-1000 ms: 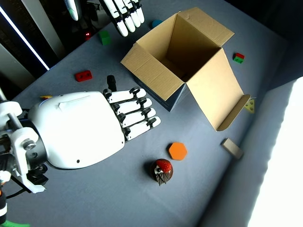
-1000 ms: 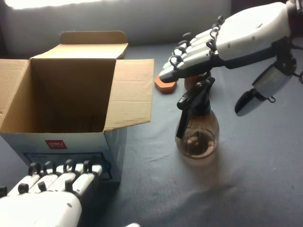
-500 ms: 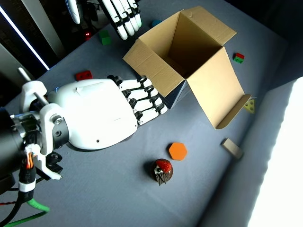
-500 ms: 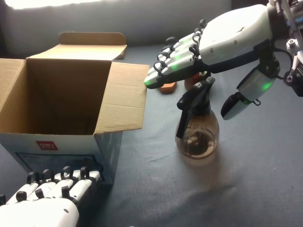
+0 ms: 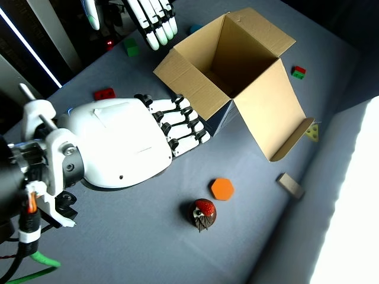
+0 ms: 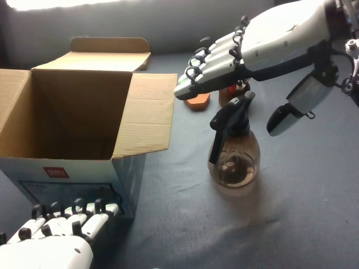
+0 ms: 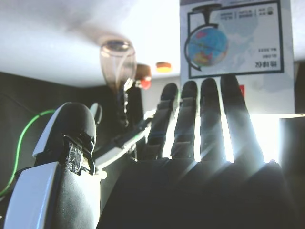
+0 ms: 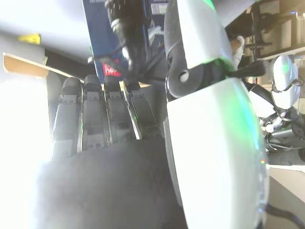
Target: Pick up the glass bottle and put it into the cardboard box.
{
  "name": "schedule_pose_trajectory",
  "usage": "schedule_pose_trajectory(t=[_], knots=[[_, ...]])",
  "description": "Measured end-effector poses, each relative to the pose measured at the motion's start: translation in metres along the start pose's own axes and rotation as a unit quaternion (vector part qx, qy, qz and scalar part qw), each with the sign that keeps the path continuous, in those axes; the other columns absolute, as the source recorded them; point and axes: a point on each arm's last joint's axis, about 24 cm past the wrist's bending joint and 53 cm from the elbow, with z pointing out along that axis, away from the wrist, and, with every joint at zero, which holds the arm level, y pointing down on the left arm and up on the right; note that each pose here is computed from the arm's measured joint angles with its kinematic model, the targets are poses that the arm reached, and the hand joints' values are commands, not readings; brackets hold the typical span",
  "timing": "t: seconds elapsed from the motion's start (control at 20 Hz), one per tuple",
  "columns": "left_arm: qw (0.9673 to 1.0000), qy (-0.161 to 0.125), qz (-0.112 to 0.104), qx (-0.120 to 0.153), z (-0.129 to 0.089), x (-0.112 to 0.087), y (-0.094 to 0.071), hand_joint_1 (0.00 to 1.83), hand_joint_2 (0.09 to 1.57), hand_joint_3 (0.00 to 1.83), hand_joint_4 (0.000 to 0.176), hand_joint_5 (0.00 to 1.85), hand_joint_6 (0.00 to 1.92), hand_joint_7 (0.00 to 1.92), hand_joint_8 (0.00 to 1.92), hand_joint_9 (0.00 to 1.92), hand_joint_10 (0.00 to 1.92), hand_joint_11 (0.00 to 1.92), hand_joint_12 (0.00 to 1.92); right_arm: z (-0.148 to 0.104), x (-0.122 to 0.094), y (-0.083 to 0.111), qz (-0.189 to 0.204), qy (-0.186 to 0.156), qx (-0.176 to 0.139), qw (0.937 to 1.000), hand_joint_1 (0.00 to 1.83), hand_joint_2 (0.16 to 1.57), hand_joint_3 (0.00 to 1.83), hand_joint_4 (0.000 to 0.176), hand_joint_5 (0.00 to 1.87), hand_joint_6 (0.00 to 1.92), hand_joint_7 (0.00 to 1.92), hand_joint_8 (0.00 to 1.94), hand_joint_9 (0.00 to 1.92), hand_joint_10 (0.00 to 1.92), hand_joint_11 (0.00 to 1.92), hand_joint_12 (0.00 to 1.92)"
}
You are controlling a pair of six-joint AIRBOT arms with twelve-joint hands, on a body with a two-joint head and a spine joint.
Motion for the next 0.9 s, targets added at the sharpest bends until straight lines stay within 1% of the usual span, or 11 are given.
schedule_pose_trajectory(t=[0.1, 0.15, 0.3, 0.4, 0.55, 0.65, 0.75, 0.8, 0.85, 0.9], knots=[[1.0, 0.001, -0.004, -0.002, 0.0, 0.0, 0.001, 0.04, 1.23, 0.0, 0.0, 0.08, 0.0, 0.07, 0.0, 0.06, 0.0, 0.0, 0.3, -0.005, 0.001, 0.002, -0.009, 0.004, -0.005, 0.9999, 1.08, 1.01, 0.02, 0.0, 0.0, 0.0, 0.0, 0.0, 0.04, 0.01, 0.0, 0.0], [1.0, 0.001, -0.004, -0.001, -0.001, 0.001, 0.0, 0.04, 1.23, 0.0, 0.0, 0.08, 0.0, 0.07, 0.0, 0.06, 0.0, 0.0, 0.3, -0.01, 0.005, 0.001, -0.026, 0.011, -0.006, 0.9996, 1.08, 1.01, 0.02, 0.0, 0.0, 0.0, 0.0, 0.0, 0.04, 0.01, 0.0, 0.0], [1.0, 0.0, -0.004, -0.002, -0.001, 0.0, 0.001, 0.04, 1.23, 0.0, 0.0, 0.08, 0.0, 0.07, 0.0, 0.06, 0.0, 0.0, 0.3, -0.015, 0.008, -0.002, -0.052, 0.016, -0.006, 0.9985, 1.08, 1.01, 0.02, 0.0, 0.0, 0.0, 0.0, 0.0, 0.04, 0.02, 0.0, 0.0], [1.0, -0.001, -0.004, -0.002, -0.001, 0.0, 0.001, 0.04, 1.23, 0.0, 0.0, 0.08, 0.0, 0.07, 0.0, 0.06, 0.0, 0.0, 0.29, -0.014, 0.008, -0.002, -0.055, 0.017, -0.006, 0.9983, 1.08, 1.01, 0.02, 0.0, 0.0, 0.0, 0.01, 0.0, 0.04, 0.01, 0.0, 0.0], [1.0, -0.002, -0.004, -0.002, -0.001, -0.001, 0.001, 0.05, 1.23, 0.0, 0.0, 0.08, 0.0, 0.07, 0.0, 0.06, 0.0, 0.0, 0.29, -0.01, 0.005, -0.003, -0.039, 0.011, -0.002, 0.9992, 1.08, 1.0, 0.02, 0.0, 0.0, 0.0, 0.01, 0.0, 0.04, 0.01, 0.0, 0.0], [1.0, -0.002, -0.005, -0.003, -0.001, -0.001, 0.002, 0.05, 1.23, 0.0, 0.0, 0.08, 0.0, 0.07, 0.0, 0.06, 0.0, 0.0, 0.3, -0.006, 0.007, -0.015, 0.004, 0.006, 0.011, 0.9999, 1.09, 1.0, 0.02, 0.0, 0.0, 0.0, 0.01, 0.0, 0.04, 0.01, 0.0, 0.0], [0.9999, -0.002, -0.009, -0.007, -0.001, 0.0, 0.004, 0.05, 1.23, 0.0, 0.0, 0.08, 0.0, 0.07, 0.0, 0.06, 0.0, 0.0, 0.3, -0.007, 0.01, -0.026, 0.033, -0.004, 0.021, 0.9992, 1.09, 1.0, 0.02, 0.0, 0.0, 0.0, 0.01, 0.0, 0.04, 0.01, 0.0, 0.0], [0.9999, -0.003, -0.01, -0.009, -0.001, -0.001, 0.005, 0.05, 1.23, 0.0, 0.0, 0.08, 0.0, 0.07, 0.0, 0.06, 0.0, 0.0, 0.31, -0.01, 0.009, -0.027, 0.053, -0.015, 0.017, 0.9984, 1.09, 1.0, 0.02, 0.0, 0.0, 0.0, 0.01, 0.0, 0.04, 0.01, 0.0, 0.0], [0.9999, -0.004, -0.01, -0.009, -0.001, -0.001, 0.005, 0.05, 1.23, 0.0, 0.0, 0.08, 0.0, 0.07, 0.0, 0.07, 0.0, 0.0, 0.32, -0.014, 0.008, -0.028, 0.064, -0.024, 0.016, 0.9975, 1.09, 1.0, 0.02, 0.0, 0.0, 0.0, 0.01, 0.0, 0.04, 0.01, 0.0, 0.0], [0.9999, -0.004, -0.009, -0.008, -0.001, -0.001, 0.005, 0.05, 1.23, 0.0, 0.0, 0.08, 0.0, 0.07, 0.0, 0.06, 0.0, 0.0, 0.25, -0.015, 0.006, -0.028, 0.078, -0.033, 0.012, 0.9964, 1.09, 1.0, 0.02, 0.0, 0.0, 0.0, 0.01, 0.0, 0.04, 0.01, 0.0, 0.0]])
